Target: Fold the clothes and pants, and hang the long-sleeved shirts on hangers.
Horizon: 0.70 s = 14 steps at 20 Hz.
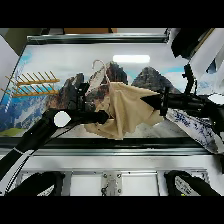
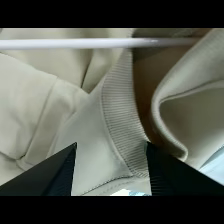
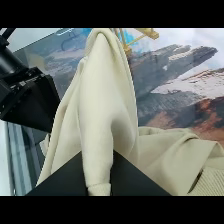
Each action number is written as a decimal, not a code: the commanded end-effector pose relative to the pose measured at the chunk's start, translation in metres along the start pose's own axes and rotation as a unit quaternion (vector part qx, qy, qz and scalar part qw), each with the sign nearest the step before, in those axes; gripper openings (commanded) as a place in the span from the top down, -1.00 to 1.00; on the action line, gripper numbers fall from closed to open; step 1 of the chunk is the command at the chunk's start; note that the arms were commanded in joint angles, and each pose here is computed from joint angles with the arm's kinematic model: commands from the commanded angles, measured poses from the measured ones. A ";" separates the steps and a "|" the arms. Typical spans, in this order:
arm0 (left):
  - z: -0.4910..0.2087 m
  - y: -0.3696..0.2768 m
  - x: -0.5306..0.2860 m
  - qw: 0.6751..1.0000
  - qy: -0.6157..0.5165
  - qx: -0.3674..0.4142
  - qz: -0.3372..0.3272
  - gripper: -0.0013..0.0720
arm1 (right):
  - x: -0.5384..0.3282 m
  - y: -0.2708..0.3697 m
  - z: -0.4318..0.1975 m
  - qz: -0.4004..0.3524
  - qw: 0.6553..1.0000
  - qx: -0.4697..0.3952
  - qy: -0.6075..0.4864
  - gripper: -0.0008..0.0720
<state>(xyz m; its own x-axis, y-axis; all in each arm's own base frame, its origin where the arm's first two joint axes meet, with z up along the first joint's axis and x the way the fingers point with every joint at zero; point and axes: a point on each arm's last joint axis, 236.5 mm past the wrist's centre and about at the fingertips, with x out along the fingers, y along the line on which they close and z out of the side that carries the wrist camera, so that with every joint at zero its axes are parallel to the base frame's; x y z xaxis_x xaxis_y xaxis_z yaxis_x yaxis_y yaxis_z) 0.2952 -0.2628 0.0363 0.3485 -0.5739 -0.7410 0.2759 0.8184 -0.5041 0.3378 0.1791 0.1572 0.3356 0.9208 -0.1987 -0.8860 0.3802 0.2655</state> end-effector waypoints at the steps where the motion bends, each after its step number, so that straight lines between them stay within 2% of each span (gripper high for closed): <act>1: 0.003 -0.007 0.007 1.000 -0.010 -0.010 -0.005 -0.23 | 0.000 0.001 0.000 0.001 1.000 0.000 0.001 0.92; 7: 0.001 -0.008 0.005 1.000 -0.008 -0.009 -0.006 -0.23 | 0.000 0.000 -0.002 0.000 1.000 0.008 0.005 0.92; 12: -0.030 -0.003 0.032 0.998 0.055 -0.014 0.008 -0.23 | 0.000 0.000 -0.002 0.000 1.000 0.008 0.005 0.92; 13: -0.031 -0.001 0.035 0.998 0.057 -0.023 0.011 -0.13 | 0.000 0.000 -0.002 0.000 1.000 0.008 0.005 0.91; 14: -0.031 0.003 0.036 0.998 0.059 -0.026 0.016 0.35 | 0.000 0.001 -0.002 0.000 1.000 0.008 0.004 0.92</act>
<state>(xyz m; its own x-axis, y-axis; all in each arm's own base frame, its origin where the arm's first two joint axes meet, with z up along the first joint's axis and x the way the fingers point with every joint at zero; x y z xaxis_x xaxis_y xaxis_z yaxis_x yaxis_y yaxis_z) 0.2835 -0.2796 0.0065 0.2743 -0.5589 -0.7826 0.2434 0.8276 -0.5058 0.3370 0.1789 0.1551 0.3322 0.9201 -0.2077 -0.8808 0.3814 0.2805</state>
